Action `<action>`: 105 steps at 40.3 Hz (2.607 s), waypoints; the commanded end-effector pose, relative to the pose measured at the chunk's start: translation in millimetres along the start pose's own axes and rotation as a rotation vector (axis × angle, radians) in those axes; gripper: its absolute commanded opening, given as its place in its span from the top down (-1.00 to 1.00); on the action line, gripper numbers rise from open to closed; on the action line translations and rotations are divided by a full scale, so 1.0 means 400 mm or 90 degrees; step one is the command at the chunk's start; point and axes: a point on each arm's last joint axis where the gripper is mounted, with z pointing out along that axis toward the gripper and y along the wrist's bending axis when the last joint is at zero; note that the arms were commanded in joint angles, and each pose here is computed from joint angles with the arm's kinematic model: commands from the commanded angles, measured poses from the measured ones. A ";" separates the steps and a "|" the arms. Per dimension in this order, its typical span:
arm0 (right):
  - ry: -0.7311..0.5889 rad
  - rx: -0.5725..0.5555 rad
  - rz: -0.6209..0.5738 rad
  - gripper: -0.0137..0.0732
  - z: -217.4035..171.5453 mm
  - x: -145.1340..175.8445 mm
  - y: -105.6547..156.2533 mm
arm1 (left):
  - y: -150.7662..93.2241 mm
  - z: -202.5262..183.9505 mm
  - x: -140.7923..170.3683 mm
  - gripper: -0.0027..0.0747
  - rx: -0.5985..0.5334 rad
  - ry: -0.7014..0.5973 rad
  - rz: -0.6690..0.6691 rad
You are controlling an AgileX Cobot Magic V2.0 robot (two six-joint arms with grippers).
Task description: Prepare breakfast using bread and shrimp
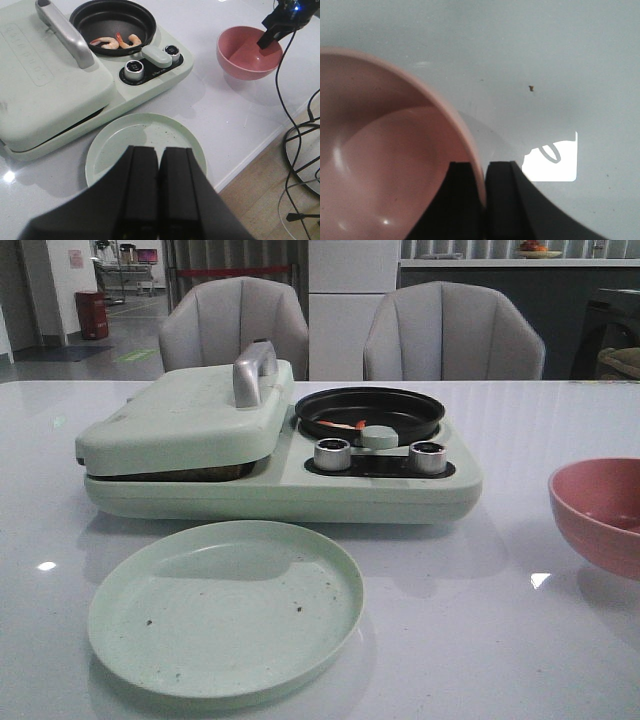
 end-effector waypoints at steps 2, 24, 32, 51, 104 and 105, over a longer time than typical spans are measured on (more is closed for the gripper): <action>-0.052 -0.003 -0.002 0.03 -0.030 -0.023 0.003 | -0.004 -0.013 -0.031 0.67 -0.007 -0.053 -0.007; -0.196 -0.012 -0.052 -0.22 -0.200 -0.009 0.059 | -0.004 -0.013 -0.031 0.67 -0.007 -0.053 -0.007; -0.269 -0.045 -0.195 -0.22 -0.326 0.068 0.181 | -0.004 -0.013 -0.031 0.67 -0.007 -0.053 -0.007; -0.310 -0.052 -0.245 -0.22 -0.439 0.329 0.150 | -0.004 -0.013 -0.031 0.67 -0.007 -0.053 -0.007; -0.372 -0.061 -0.230 0.60 -0.424 0.548 0.072 | 0.074 -0.027 -0.004 0.67 -0.226 0.009 -0.068; -0.376 -0.062 -0.230 0.60 -0.425 0.547 0.072 | 0.076 -0.028 -0.003 0.67 -0.235 0.013 -0.063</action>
